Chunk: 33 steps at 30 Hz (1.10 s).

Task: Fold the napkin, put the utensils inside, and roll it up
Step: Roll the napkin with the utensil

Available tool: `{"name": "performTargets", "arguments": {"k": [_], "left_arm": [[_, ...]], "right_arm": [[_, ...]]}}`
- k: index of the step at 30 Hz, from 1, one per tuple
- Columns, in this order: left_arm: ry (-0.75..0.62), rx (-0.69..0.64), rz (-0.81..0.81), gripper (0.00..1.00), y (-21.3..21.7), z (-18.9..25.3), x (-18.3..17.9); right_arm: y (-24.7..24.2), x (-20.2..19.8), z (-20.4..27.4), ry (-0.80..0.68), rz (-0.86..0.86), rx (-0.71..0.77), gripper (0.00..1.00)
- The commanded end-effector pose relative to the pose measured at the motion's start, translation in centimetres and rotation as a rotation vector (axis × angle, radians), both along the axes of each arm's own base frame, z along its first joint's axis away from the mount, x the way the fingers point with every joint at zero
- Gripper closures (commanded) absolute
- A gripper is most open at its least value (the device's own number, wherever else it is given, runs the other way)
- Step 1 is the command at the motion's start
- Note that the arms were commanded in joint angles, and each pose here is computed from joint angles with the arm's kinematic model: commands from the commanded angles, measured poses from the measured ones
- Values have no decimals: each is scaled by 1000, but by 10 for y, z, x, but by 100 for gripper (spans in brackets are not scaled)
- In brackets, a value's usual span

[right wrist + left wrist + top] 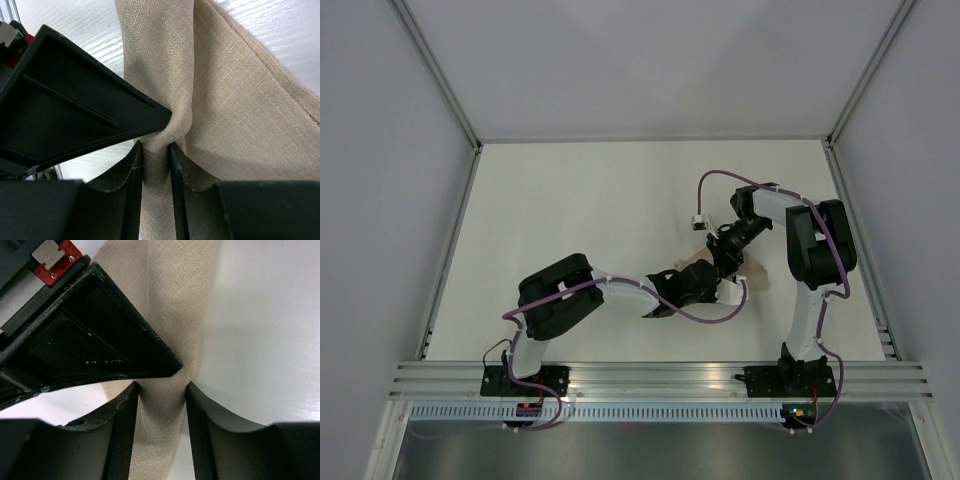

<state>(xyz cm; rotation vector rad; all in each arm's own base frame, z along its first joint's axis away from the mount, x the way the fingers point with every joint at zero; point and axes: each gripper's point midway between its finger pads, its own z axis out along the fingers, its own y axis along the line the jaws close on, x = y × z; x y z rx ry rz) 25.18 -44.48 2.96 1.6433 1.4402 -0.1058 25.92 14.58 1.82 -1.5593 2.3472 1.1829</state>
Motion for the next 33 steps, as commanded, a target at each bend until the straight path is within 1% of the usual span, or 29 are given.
{"name": "performTargets", "arguments": {"k": [1, 3, 6, 7, 9, 10, 11, 13, 14, 15, 17, 18, 21, 24, 29, 30, 32, 33], "left_arm": [[6, 28, -38, 52, -8, -12, 0], [36, 31, -32, 53, -7, -16, -1], [75, 45, -29, 61, -5, -24, -5], [84, 47, -29, 69, -5, -26, -5], [119, 65, -20, 77, -1, -32, -7], [142, 69, -24, 87, -1, -35, -10], [166, 68, -16, 91, 0, -36, -12], [209, 74, -10, 98, 3, -40, -15], [219, 72, -8, 98, 3, -41, -16], [234, 71, -4, 98, 5, -40, -16], [277, 79, -1, 98, 9, -44, -21], [305, 71, -12, 98, 8, -44, -24], [363, 54, -6, 98, 10, -43, -29], [401, 55, -3, 98, 13, -44, -33], [466, 61, 13, 98, 20, -47, -40], [486, 71, 22, 98, 23, -49, -40], [523, 72, 25, 98, 23, -47, -44], [541, 91, 34, 98, 27, -51, -46]], "right_arm": [[-28, -12, -40, 23, 89, -137, 93], [-28, -13, -40, 27, 88, -138, 93], [-27, -12, -39, 23, 89, -135, 92], [-27, -12, -39, 24, 87, -136, 91], [-27, -11, -38, 18, 84, -132, 85], [-26, -10, -36, 11, 85, -131, 82], [-26, -9, -36, 6, 84, -131, 80], [-25, -5, -30, -18, 79, -126, 72], [-24, -4, -28, -25, 75, -125, 70], [-24, -1, -23, -42, 71, -123, 64], [-23, 3, -17, -59, 64, -117, 58], [-21, 7, -11, -74, 55, -106, 53], [-20, 13, 5, -103, 37, -86, 48], [-18, 19, 22, -133, 10, -56, 43], [-18, 33, 46, -191, -80, -39, 41], [-21, 41, 53, -233, -106, -33, 41], [-23, 45, 62, -258, -130, -18, 41], [-28, 52, 71, -288, -175, -15, 41]]}}
